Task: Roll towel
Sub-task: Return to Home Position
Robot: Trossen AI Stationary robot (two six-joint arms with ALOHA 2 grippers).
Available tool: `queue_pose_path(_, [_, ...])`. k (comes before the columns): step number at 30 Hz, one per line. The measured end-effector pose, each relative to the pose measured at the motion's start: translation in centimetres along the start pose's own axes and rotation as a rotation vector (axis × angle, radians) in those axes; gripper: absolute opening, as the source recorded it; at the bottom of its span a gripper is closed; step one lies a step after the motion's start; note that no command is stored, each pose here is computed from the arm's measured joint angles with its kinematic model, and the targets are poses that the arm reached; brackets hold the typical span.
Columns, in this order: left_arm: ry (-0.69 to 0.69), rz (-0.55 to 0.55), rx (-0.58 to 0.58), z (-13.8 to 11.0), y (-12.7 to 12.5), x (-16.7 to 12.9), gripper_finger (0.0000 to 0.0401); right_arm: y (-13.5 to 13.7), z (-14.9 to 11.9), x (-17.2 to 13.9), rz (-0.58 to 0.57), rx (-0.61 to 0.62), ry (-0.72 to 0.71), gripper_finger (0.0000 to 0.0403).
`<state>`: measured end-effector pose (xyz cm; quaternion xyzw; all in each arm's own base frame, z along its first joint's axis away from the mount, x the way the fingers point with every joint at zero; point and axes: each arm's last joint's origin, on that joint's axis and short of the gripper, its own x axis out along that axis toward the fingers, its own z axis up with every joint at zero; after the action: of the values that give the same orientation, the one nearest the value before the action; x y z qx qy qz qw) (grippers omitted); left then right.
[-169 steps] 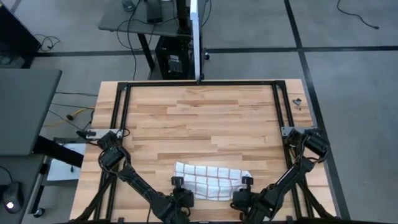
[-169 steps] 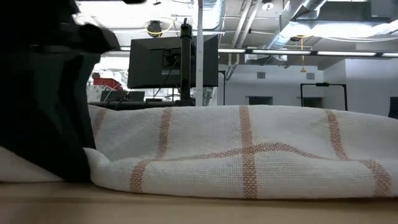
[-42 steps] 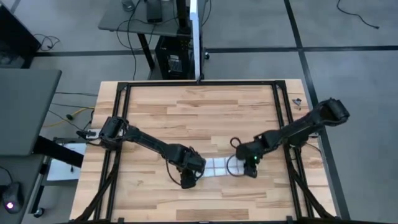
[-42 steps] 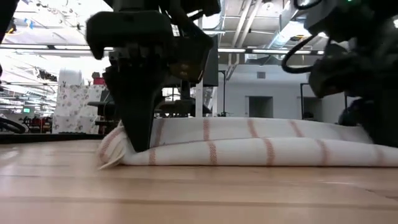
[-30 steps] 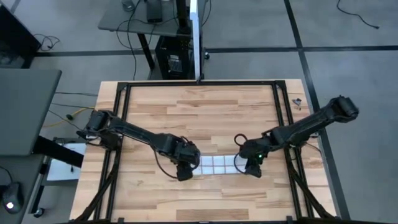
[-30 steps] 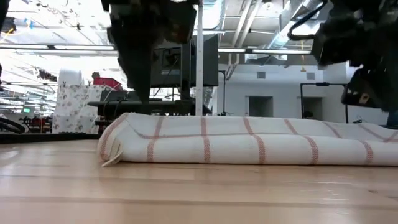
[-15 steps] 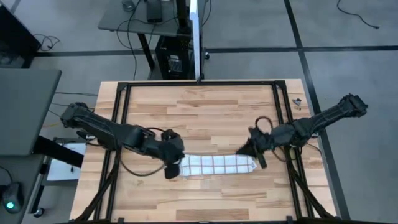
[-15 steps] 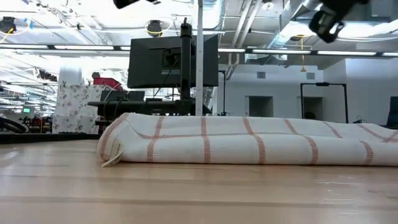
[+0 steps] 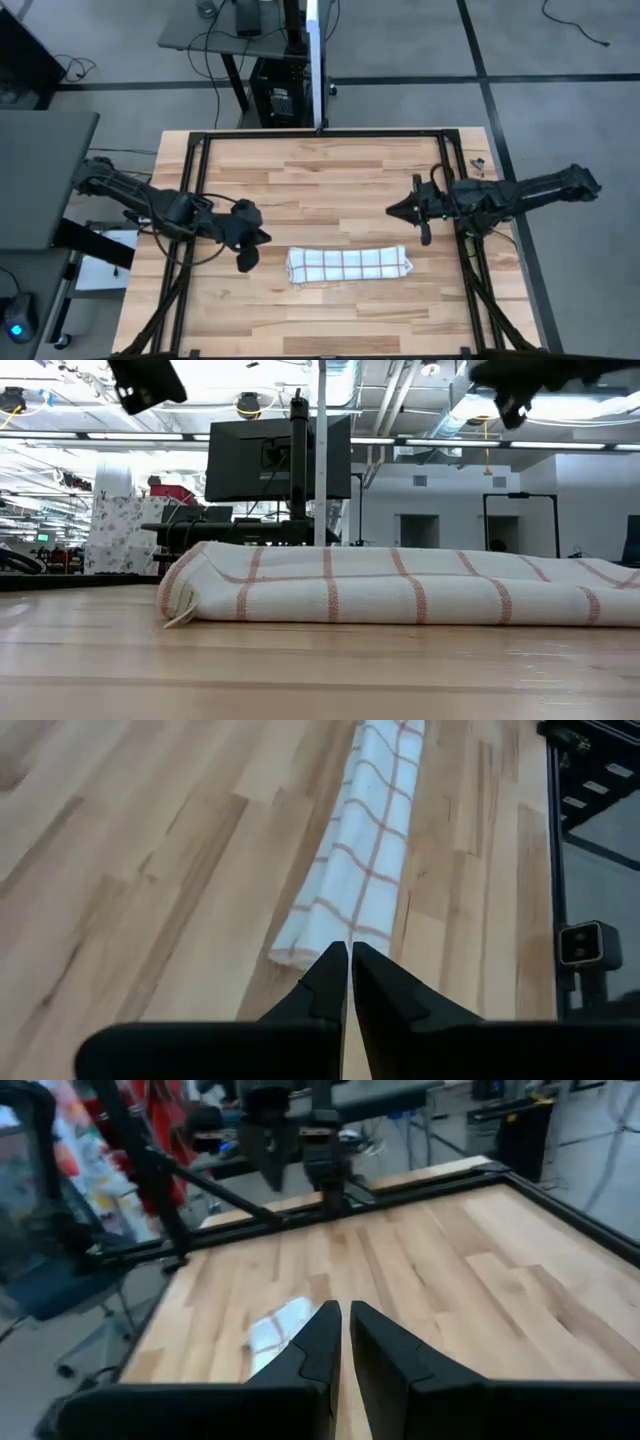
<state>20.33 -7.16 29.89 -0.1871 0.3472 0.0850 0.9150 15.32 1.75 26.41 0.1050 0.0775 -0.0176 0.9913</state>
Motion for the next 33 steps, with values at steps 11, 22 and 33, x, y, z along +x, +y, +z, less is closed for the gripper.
queue_pose_path(11, [0.005,0.010,-0.032,0.1,0.0,0.5,0.0003,-3.2,-5.2,-2.4,-0.034,-0.019,-0.130,0.0022])
queue_pose_path(22, [0.004,0.008,-0.054,0.1,-0.1,0.5,0.0003,-4.1,-8.1,-4.2,-0.060,-0.079,-0.155,0.0022])
queue_pose_path(33, [0.005,0.015,-0.076,0.1,-0.1,0.6,0.0003,-4.4,-9.6,-4.0,-0.046,-0.099,-0.202,0.0022])
